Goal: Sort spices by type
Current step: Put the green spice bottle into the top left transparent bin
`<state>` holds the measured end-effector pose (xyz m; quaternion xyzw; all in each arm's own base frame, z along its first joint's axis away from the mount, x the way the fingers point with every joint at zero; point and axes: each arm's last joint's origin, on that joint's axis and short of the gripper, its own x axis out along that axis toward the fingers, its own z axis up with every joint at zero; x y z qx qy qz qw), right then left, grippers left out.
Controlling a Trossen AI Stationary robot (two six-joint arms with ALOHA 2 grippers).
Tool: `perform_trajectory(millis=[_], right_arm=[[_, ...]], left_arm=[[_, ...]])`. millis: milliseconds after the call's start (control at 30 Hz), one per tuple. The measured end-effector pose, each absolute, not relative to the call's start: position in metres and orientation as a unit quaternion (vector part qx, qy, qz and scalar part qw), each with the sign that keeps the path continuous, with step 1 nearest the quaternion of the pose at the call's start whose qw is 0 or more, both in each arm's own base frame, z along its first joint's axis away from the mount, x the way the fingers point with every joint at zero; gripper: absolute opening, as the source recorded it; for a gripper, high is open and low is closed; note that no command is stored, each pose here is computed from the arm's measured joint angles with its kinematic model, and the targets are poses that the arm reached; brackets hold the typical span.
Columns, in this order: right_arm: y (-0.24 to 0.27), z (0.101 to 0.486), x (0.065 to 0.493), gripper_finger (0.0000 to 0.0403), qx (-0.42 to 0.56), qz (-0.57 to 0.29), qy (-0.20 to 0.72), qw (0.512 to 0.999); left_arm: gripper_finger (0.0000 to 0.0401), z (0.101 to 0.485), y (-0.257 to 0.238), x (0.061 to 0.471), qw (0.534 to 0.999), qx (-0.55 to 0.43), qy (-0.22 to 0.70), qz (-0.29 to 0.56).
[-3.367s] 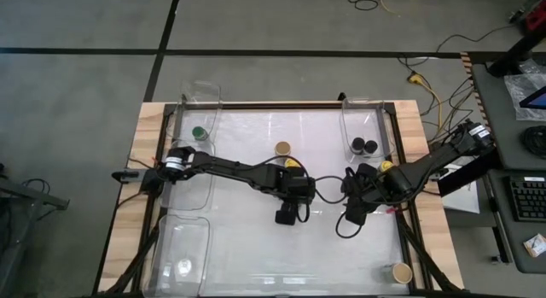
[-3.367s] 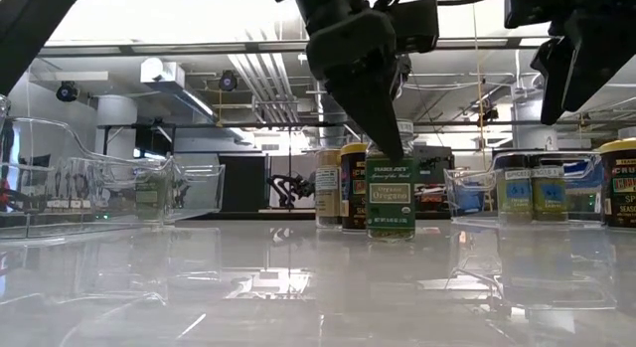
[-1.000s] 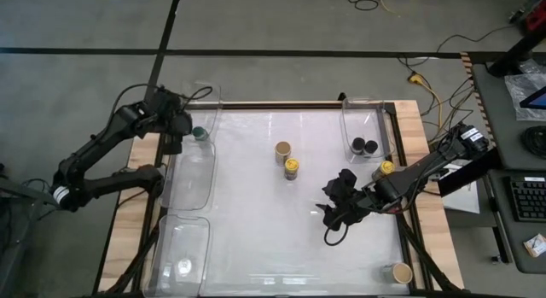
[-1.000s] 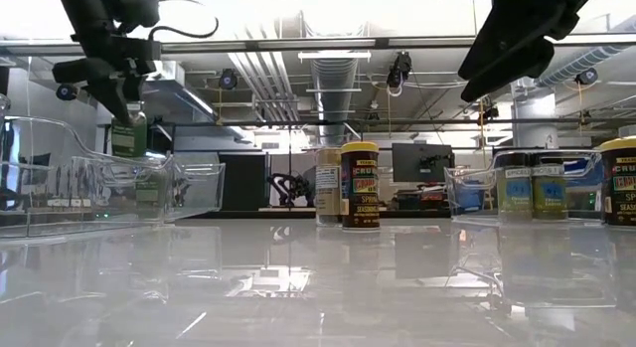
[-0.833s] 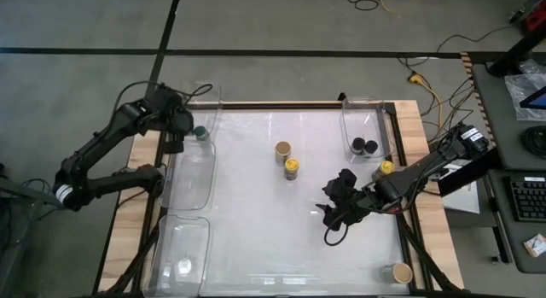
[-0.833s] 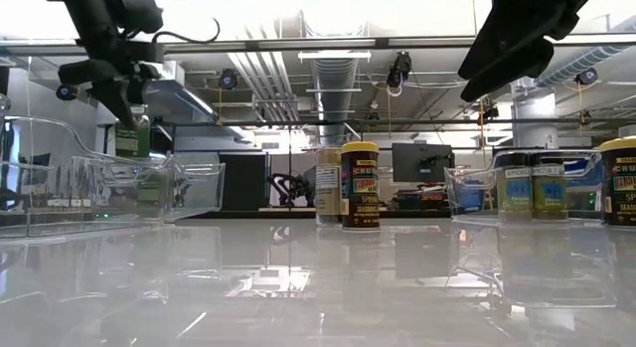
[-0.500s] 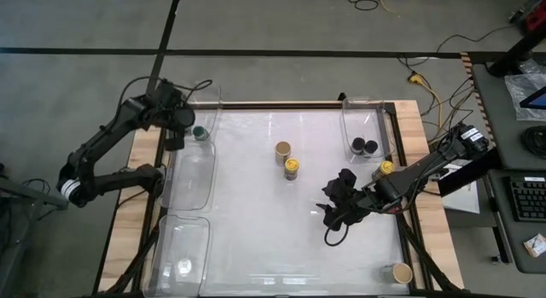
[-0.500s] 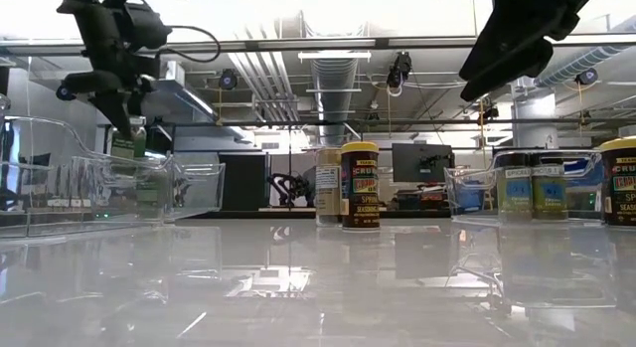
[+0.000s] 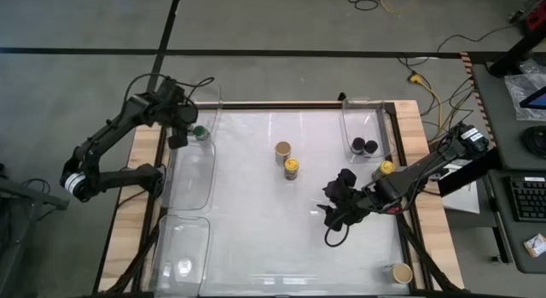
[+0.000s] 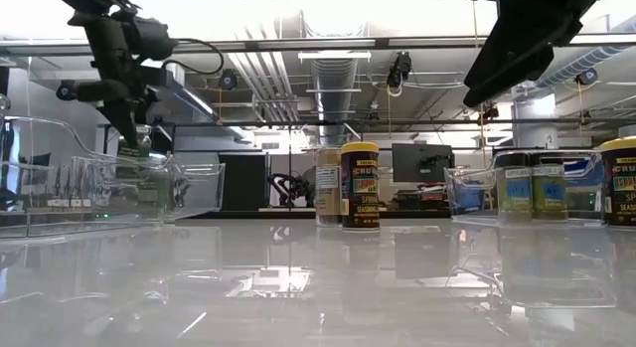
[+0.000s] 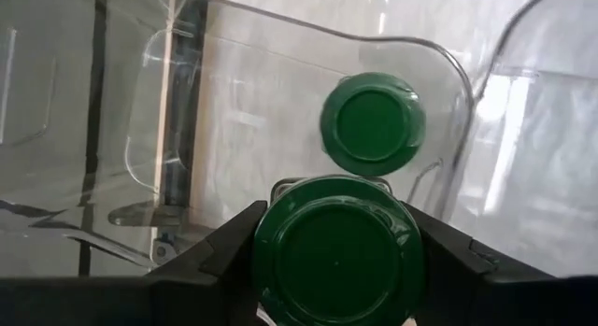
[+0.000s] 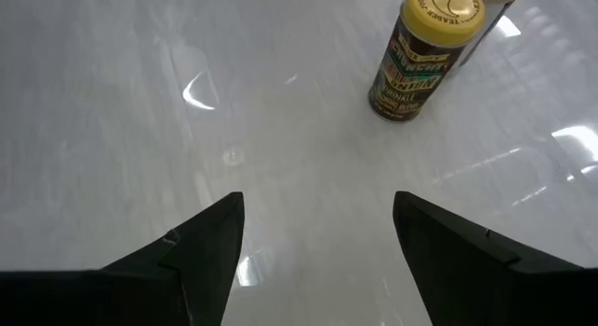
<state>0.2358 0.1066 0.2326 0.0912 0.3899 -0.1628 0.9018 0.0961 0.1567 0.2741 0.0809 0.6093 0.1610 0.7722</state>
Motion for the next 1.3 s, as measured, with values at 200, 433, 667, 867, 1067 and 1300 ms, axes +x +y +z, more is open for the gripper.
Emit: perform_trajectory(millis=[200,433,667,867,1067,1300], right_arm=[[0.106,0.229,0.234,0.0272,0.089,-0.165,0.394,0.9],[0.106,0.229,0.234,0.0262,0.091,-0.166,0.394,0.899],[0.105,0.227,0.234,0.0251,0.091,-0.167,0.395,0.899],[0.105,0.224,0.233,0.0252,0.094,-0.17,0.396,0.897],[0.105,0.224,0.233,0.0262,0.093,-0.169,0.396,0.898],[0.105,0.222,0.233,0.0267,0.093,-0.168,0.394,0.899]], left_arm=[[0.0184,0.265,0.158,0.097,0.786,0.071,0.595,0.151],[0.0184,0.263,0.159,0.092,0.783,0.065,0.598,0.159],[0.0184,0.261,0.163,0.094,0.789,0.067,0.584,0.177],[0.0184,0.252,0.162,0.093,0.786,0.064,0.591,0.169],[0.0184,0.249,0.164,0.094,0.785,0.058,0.594,0.167],[0.0184,0.242,0.169,0.097,0.78,0.041,0.604,0.16]])
